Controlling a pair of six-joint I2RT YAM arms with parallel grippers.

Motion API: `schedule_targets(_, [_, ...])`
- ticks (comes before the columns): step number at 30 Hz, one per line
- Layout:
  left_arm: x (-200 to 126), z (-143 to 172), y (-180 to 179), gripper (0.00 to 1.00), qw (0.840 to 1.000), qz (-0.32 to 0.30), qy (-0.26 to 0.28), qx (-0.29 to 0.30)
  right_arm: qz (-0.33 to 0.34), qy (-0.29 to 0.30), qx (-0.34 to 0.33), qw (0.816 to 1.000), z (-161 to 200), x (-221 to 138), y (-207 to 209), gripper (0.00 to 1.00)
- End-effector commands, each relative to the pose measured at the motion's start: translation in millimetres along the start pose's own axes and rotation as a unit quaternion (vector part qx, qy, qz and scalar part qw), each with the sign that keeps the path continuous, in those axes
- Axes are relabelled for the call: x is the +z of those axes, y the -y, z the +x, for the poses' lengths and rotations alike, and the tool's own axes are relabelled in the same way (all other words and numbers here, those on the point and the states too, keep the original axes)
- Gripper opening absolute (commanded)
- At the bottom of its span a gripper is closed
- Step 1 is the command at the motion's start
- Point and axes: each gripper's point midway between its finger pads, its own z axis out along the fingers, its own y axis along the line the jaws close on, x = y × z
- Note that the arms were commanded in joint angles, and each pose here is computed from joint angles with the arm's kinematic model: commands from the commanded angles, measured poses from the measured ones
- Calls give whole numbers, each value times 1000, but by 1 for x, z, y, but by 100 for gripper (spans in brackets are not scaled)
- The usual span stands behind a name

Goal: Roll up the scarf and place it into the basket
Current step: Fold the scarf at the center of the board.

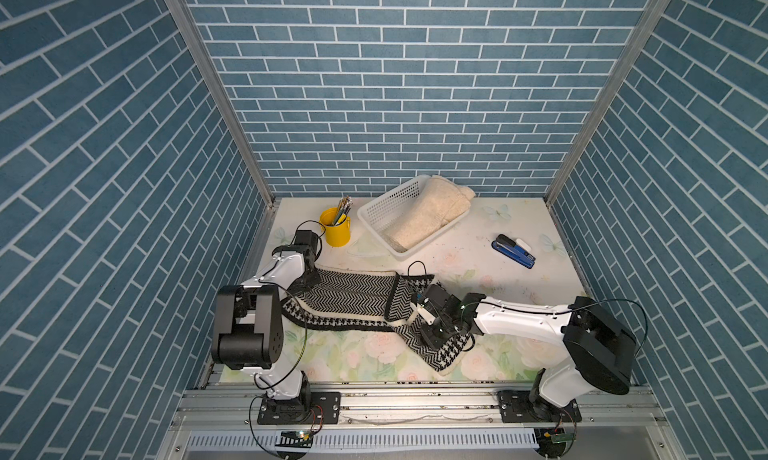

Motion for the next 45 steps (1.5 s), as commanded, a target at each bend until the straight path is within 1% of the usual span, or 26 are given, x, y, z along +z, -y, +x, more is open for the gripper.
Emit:
schedule_targets(1, [-2, 1, -2, 0, 1000, 2, 1, 3, 45, -13, -1, 999, 8, 0, 16, 4])
schedule_targets(2, [-2, 1, -2, 0, 1000, 2, 0, 4, 48, -11, -1, 999, 7, -2, 17, 0])
schedule_targets(5, [-2, 1, -2, 0, 1000, 2, 0, 3, 64, 4, 0, 998, 2, -14, 22, 0])
schedule_targets(8, [-2, 1, -2, 0, 1000, 2, 1, 3, 66, 45, 5, 997, -13, -39, 21, 0])
schedule_targets(10, [-2, 1, -1, 0, 1000, 3, 1, 3, 48, 67, 4, 997, -21, -52, 14, 0])
schedule_targets(11, [-2, 1, -1, 0, 1000, 4, 1, 3, 41, 72, 3, 997, -23, -54, 11, 0])
schedule_targets(13, [-3, 1, -1, 0, 1000, 5, 1, 2, 1, 76, -9, 997, -26, -53, -3, 0])
schedule_targets(14, [-3, 1, -1, 0, 1000, 5, 1, 2, -13, 78, -17, 997, -28, -52, -9, 6])
schedule_targets(15, [-3, 1, 0, 0, 1000, 6, 2, 3, -35, 78, -29, 996, -29, -50, -17, 24])
schedule_targets(16, [-3, 1, -1, 0, 1000, 6, 2, 3, -47, 78, -40, 995, -30, -48, -24, 37])
schedule_targets(18, [-3, 1, -1, 0, 1000, 5, 2, 2, -59, 79, -59, 993, -34, -44, -33, 50])
schedule_targets(19, [-4, 1, -1, 0, 1000, 6, 2, 2, -62, 81, -67, 993, -37, -42, -36, 54])
schedule_targets(24, [-5, 1, 0, 0, 1000, 9, 3, 3, -54, 72, -86, 992, -49, -22, -37, 55])
schedule_targets(29, [-5, 1, -1, 0, 1000, 9, 3, 4, -46, 48, -92, 994, -53, 4, -37, 52])
schedule_targets(30, [-5, 1, 0, 0, 1000, 9, 3, 4, -38, 45, -92, 994, -52, 8, -35, 51])
schedule_targets(32, [-4, 1, 0, 0, 1000, 9, 2, 5, -19, 33, -94, 995, -48, 15, -31, 44])
schedule_targets(33, [-4, 1, 0, 0, 1000, 10, 2, 5, -11, 25, -95, 995, -45, 19, -30, 38])
schedule_targets(35, [-4, 1, 1, 0, 1000, 10, 1, 5, 4, 15, -98, 995, -41, 25, -27, 22])
schedule_targets(37, [-4, 1, 0, 0, 1000, 9, 2, 5, 12, 19, -96, 995, -41, 22, -26, 1])
schedule_targets(41, [-3, 1, 0, 0, 1000, 9, 1, 4, 29, 49, -87, 995, -52, -3, -23, 0])
schedule_targets(45, [-3, 1, 0, 0, 1000, 6, 1, 5, 42, 81, -79, 993, -59, -44, -21, 0])
